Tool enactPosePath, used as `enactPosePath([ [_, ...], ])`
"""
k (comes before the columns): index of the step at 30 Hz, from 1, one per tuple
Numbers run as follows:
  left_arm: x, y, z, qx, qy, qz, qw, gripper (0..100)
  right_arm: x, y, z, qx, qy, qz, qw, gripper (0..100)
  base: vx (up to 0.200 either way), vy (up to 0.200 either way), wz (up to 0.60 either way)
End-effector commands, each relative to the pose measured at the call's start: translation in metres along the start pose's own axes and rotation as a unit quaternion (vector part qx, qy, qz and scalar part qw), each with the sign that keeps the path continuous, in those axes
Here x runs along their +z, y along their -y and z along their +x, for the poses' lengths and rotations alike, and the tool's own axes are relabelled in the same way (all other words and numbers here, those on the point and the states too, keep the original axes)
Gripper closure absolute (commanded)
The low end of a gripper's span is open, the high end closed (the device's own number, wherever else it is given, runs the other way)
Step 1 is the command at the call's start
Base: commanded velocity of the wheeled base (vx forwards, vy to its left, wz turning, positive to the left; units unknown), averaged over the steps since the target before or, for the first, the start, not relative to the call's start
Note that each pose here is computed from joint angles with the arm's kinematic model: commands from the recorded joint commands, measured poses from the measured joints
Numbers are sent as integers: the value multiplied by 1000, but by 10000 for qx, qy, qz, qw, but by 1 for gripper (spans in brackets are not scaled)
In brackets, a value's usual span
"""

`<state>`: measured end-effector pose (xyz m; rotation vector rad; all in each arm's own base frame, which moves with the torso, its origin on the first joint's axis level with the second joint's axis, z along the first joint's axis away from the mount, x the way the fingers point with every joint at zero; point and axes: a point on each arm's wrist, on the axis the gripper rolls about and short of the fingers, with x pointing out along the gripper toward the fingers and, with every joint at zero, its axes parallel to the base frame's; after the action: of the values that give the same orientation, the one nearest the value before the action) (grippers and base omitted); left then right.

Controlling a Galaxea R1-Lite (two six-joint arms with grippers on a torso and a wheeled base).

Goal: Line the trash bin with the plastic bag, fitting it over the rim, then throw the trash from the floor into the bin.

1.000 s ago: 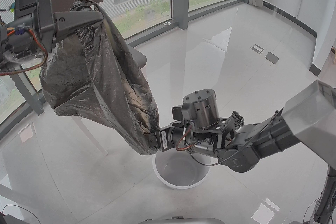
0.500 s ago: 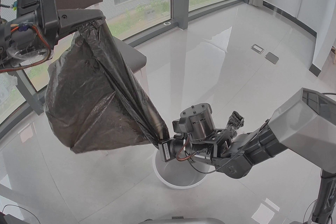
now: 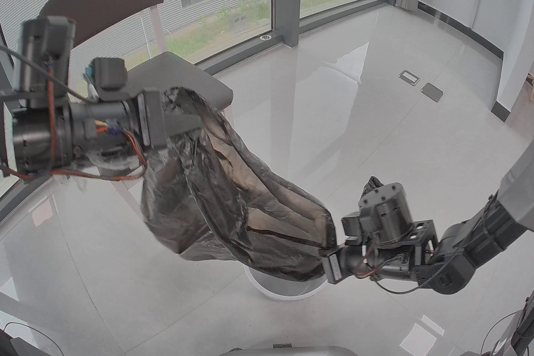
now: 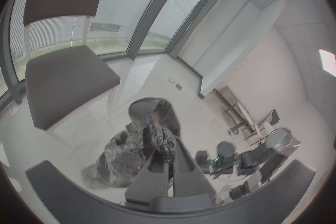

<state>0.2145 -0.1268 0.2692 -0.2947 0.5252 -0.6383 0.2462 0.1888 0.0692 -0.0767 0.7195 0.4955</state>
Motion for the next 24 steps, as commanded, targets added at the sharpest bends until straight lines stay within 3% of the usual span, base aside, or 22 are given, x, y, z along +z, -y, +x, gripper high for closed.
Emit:
enactPosePath([
  [1, -40, -16, 46, 339, -1172, -105, 9925, 100, -7, 34, -33, -365, 96, 123, 9992, 100, 0, 0, 0],
  [4, -52, -20, 56, 448, -1591, -116, 9862, 100, -13, 43, -37, -478, 23, 200, 9987, 100, 0, 0, 0],
  [6, -54, -21, 58, 460, -1626, -116, 9856, 100, -14, 43, -38, -486, 9, 205, 9986, 100, 0, 0, 0],
  [10, -69, -36, 81, 617, -2036, 73, 9771, 100, -23, 45, -36, -526, -180, 218, 9982, 100, 0, 0, 0],
  [24, -92, -55, 141, 570, -2178, -52, 9743, 100, -33, 56, -18, -594, -508, 399, 9961, 100, 0, 0, 0],
])
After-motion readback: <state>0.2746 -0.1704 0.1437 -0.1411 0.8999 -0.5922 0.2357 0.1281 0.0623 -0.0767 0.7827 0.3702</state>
